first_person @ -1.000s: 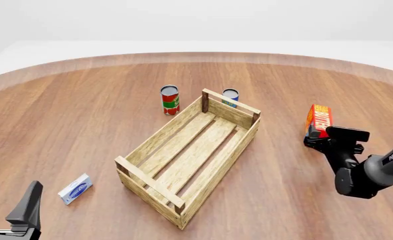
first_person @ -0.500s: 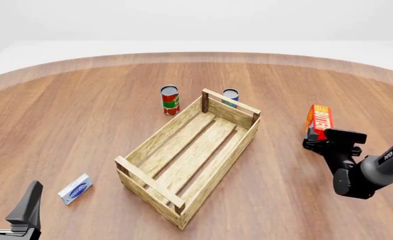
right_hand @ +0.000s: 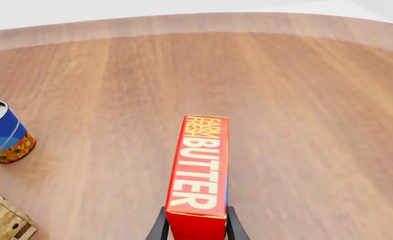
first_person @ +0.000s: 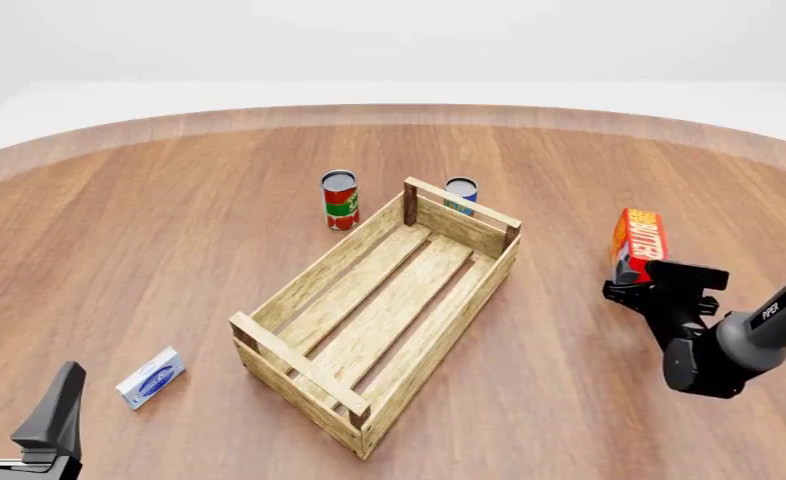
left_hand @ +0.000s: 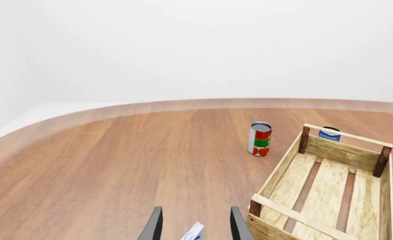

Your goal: Pick up the butter and put it in the tray.

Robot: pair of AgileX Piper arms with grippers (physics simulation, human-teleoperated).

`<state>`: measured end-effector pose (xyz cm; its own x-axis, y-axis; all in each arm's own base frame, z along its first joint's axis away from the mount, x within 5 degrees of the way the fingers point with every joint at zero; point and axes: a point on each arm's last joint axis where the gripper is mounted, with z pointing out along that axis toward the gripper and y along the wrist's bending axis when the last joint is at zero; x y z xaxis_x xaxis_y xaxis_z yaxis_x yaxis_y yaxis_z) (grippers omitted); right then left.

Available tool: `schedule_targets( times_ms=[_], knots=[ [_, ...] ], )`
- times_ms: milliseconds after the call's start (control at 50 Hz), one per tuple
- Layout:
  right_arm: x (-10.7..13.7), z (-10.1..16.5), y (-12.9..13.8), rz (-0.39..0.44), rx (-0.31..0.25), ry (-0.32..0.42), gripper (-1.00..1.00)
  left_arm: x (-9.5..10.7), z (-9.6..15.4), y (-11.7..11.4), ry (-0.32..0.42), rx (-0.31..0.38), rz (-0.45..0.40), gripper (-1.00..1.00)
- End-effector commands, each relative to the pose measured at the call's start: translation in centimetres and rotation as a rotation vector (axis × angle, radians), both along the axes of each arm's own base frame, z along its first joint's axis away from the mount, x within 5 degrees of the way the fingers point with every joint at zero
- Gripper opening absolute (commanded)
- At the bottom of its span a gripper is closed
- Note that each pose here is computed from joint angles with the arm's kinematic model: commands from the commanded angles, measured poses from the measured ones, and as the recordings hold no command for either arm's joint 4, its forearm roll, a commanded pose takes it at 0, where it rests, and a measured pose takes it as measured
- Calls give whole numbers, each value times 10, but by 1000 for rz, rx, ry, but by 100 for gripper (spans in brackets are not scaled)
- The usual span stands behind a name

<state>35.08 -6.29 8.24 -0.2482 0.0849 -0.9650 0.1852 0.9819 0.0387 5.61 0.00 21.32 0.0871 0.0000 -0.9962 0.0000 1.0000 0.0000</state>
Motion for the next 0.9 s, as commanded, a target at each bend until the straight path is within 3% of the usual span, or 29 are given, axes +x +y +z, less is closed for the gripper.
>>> schedule_targets(
  times_ms=[20, 900],
  knots=[
    [-2, -1, 0, -6, 20, 2, -100, 0, 0, 0, 0, 0, 0, 100],
    [-32, 39, 9, 4, 9, -67, -100, 0, 0, 0, 0, 0, 0, 100]
  ],
)
